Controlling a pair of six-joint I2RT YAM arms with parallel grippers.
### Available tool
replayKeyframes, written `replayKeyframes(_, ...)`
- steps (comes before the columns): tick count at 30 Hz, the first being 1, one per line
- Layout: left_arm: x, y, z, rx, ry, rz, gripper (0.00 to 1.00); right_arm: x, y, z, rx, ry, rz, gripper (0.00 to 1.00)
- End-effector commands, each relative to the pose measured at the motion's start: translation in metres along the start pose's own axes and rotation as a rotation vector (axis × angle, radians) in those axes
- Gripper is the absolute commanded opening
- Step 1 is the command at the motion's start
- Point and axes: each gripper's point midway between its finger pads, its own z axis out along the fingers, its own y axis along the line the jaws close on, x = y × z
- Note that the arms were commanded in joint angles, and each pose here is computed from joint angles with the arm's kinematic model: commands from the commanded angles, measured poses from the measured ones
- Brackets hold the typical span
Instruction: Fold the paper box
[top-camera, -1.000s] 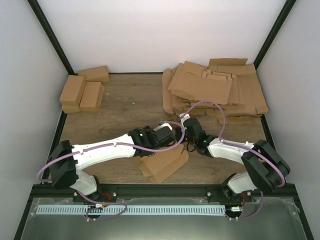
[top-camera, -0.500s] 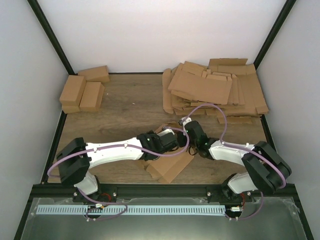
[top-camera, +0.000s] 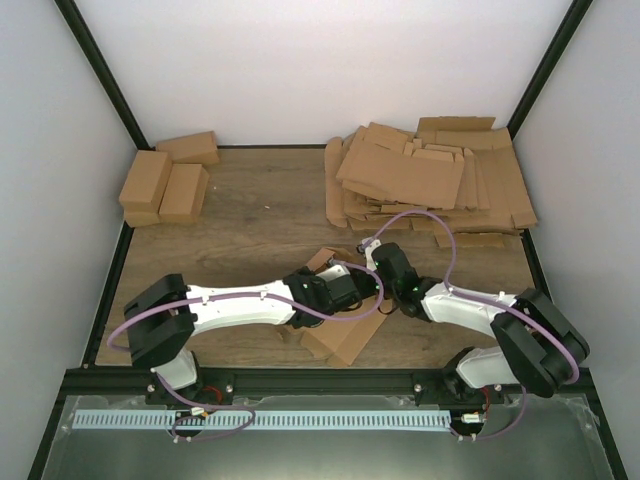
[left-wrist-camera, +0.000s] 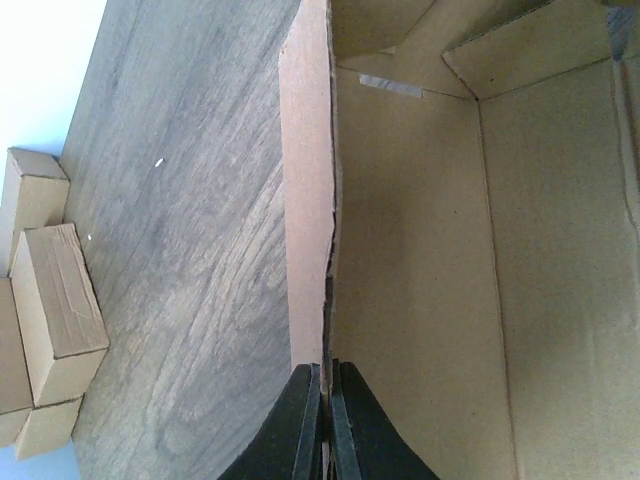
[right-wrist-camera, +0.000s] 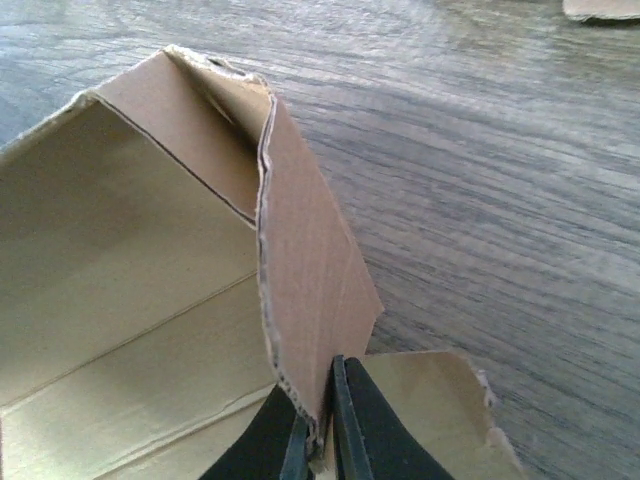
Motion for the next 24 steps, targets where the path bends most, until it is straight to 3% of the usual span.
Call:
replayKeyframes(1, 0.0, -0.019, 0.001, 0.05, -0.012, -0.009, 0.04, -0.001, 0.02, 0.0, -0.097, 0.028, 0.03, 0.06)
replayKeyframes(9, 0.002, -0.024, -0.003, -0.005, -0.013, 0.037, 0.04, 0.013, 0.018, 0.005, -0.101, 0.065, 0.056, 0.13)
replayKeyframes(17, -0.002, -0.02, -0.006, -0.093, -0.011, 0.081, 0.04, 0.005, 0.01, -0.003, -0.046, 0.033, 0.047, 0.28)
replayKeyframes(24, 0.0, -0.021, -0.004, -0.106, -0.005, 0.079, 0.04, -0.012, -0.003, -0.018, 0.039, -0.047, 0.052, 0.29)
